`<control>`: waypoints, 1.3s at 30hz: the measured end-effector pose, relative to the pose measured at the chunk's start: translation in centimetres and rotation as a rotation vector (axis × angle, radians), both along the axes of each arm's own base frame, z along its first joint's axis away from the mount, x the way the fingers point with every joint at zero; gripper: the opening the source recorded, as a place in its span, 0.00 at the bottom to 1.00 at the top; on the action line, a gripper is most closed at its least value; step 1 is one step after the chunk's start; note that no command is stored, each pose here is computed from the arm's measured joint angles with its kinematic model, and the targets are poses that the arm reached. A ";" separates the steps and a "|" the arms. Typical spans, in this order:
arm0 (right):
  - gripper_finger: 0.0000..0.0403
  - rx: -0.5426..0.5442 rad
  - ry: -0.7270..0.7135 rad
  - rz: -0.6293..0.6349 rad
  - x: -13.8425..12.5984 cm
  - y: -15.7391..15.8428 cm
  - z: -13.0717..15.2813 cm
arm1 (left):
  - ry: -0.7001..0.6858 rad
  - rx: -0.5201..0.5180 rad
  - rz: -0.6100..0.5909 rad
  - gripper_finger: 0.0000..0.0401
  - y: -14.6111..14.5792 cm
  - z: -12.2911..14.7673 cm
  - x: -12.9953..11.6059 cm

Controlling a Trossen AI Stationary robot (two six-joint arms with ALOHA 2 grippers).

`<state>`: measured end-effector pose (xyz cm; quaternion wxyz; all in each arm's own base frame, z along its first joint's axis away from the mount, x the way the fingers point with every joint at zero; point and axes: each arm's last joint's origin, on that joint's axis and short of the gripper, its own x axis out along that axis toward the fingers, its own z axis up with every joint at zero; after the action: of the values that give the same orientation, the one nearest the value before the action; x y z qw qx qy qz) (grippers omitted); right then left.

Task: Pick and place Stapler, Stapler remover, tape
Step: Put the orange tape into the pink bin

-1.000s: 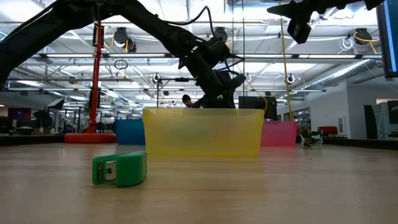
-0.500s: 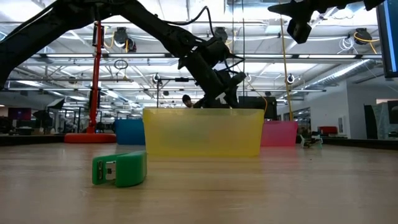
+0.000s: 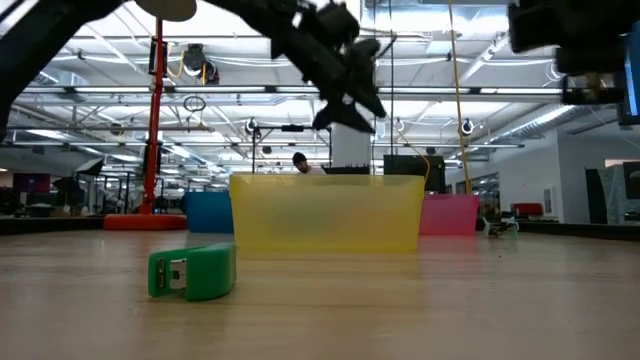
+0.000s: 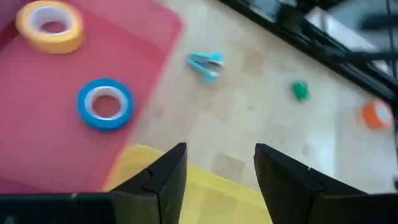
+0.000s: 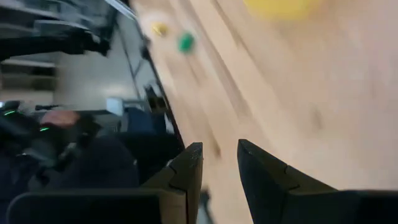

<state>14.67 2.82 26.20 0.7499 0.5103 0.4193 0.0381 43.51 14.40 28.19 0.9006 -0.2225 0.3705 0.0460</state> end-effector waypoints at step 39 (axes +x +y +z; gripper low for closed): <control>0.23 0.426 0.530 -0.184 -2.6 17.4 -4.1 | -0.062 0.061 -0.350 0.47 -10.8 4.0 -0.4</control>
<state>12.03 20.19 22.09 0.4923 0.6830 0.5341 -0.0768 43.06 3.58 32.21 0.9122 -0.1284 0.3741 -0.1069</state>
